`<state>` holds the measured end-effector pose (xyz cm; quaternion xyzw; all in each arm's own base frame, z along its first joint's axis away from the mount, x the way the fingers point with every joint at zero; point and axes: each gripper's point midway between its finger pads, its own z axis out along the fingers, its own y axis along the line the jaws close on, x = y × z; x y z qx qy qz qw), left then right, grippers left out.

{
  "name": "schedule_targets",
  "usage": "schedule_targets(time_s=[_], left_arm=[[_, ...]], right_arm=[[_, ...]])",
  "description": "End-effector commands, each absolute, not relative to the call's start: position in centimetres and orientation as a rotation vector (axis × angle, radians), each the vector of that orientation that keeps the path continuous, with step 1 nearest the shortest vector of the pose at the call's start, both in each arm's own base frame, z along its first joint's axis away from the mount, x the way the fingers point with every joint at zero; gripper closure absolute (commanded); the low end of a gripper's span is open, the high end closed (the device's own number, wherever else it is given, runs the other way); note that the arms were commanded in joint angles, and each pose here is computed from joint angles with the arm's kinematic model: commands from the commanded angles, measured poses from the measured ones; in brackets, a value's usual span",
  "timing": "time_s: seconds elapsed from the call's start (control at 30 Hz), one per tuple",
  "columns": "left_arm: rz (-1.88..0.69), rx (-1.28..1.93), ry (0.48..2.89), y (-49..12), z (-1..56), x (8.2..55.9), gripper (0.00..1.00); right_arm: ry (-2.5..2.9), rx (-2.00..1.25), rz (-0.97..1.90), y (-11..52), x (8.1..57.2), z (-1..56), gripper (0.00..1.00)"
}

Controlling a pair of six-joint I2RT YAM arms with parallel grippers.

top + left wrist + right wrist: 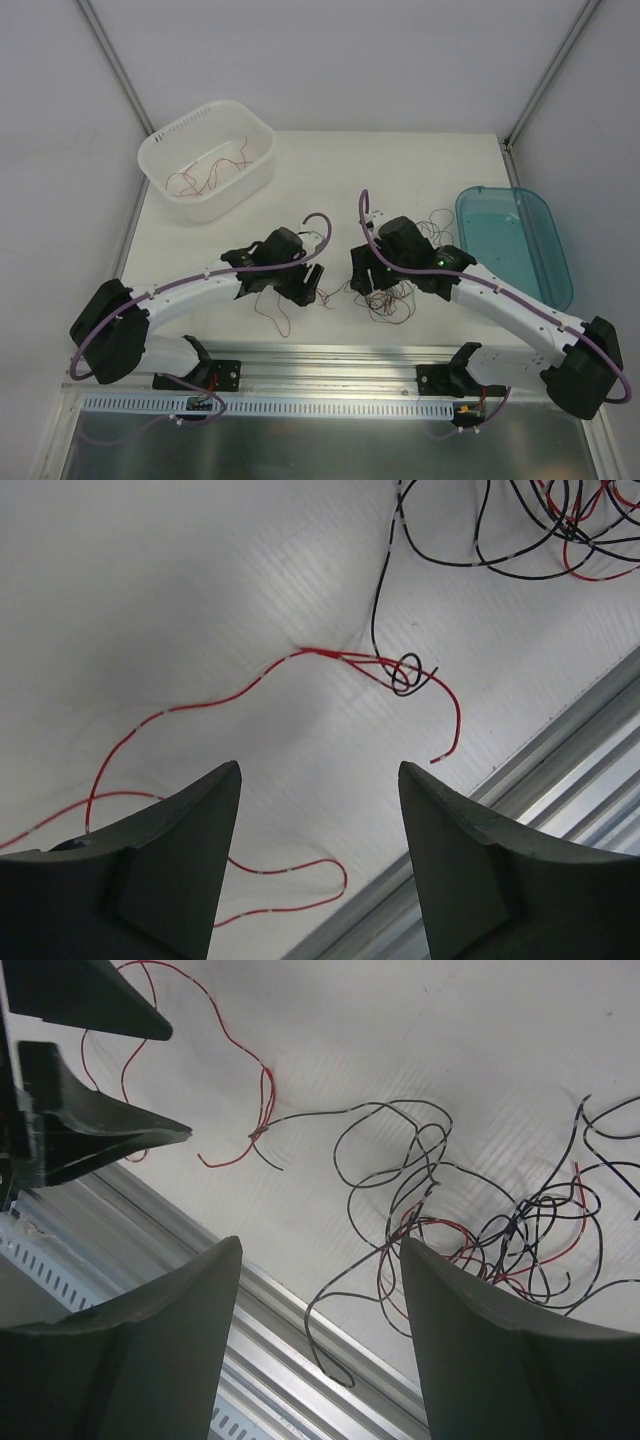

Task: Untangle the cables

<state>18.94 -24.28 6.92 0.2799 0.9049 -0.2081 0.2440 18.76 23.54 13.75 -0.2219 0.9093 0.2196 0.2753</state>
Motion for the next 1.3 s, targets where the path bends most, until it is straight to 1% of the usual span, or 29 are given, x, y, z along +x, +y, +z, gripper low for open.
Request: schedule_targets(time_s=[0.0,0.17,0.23,0.27,0.37,0.57,0.6,0.8,0.83,0.93,0.97,1.03,1.07,1.1,1.2,1.27], left_arm=[[-0.56,0.941,2.265,-27.1,8.7,21.2,0.36],[-0.604,1.099,2.127,-29.1,7.8,22.0,0.33],[-0.594,1.153,2.133,-29.0,6.6,21.8,0.32],[-0.59,1.181,2.095,-29.4,6.7,22.3,0.32],[-0.634,1.248,2.088,-30.1,5.8,21.8,0.31],[-0.707,1.279,2.128,-31.3,4.6,21.3,0.37],[-0.712,1.279,2.129,-31.5,4.6,21.3,0.4],[-0.758,1.279,2.135,-32.4,4.7,21.4,0.48],[-0.762,1.282,2.143,-32.5,4.4,21.3,0.5],[-0.785,1.286,2.153,-32.8,4.2,21.1,0.64],[-0.789,1.285,2.152,-32.8,4.3,21.0,0.73],[-0.802,1.283,2.143,-33.0,4.6,21.0,0.81],[-0.804,1.278,2.145,-32.9,4.7,20.9,0.88],[-0.807,1.272,2.139,-33.0,5.0,20.9,0.89],[-0.827,1.252,2.143,-32.9,5.5,20.6,1.0],[-0.843,1.223,2.148,-33.0,6.1,20.5,1.0]], right_arm=[[2.364,-0.562,0.643,24.1,19.0,15.6,0.32],[2.336,-0.545,0.634,23.4,19.0,16.0,0.31],[2.32,-0.543,0.627,23.2,19.0,16.2,0.26],[2.308,-0.537,0.631,23.0,18.9,16.5,0.24],[2.282,-0.525,0.622,22.4,18.9,17.0,0.21],[2.261,-0.491,0.56,20.8,18.9,17.1,0.19],[2.259,-0.488,0.554,20.6,18.8,17.2,0.19],[2.266,-0.483,0.54,20.0,18.5,16.8,0.19],[2.264,-0.482,0.539,20.0,18.5,16.8,0.19],[2.267,-0.481,0.536,19.9,18.5,16.7,0.19],[2.27,-0.482,0.534,19.9,18.5,16.7,0.19],[2.269,-0.484,0.538,19.9,18.4,16.8,0.19],[2.272,-0.486,0.539,19.9,18.3,16.7,0.19],[2.272,-0.488,0.547,20.0,18.3,16.8,0.19],[2.271,-0.484,0.558,20.2,18.3,17.0,0.2],[2.272,-0.476,0.566,20.3,18.3,17.0,0.2]])
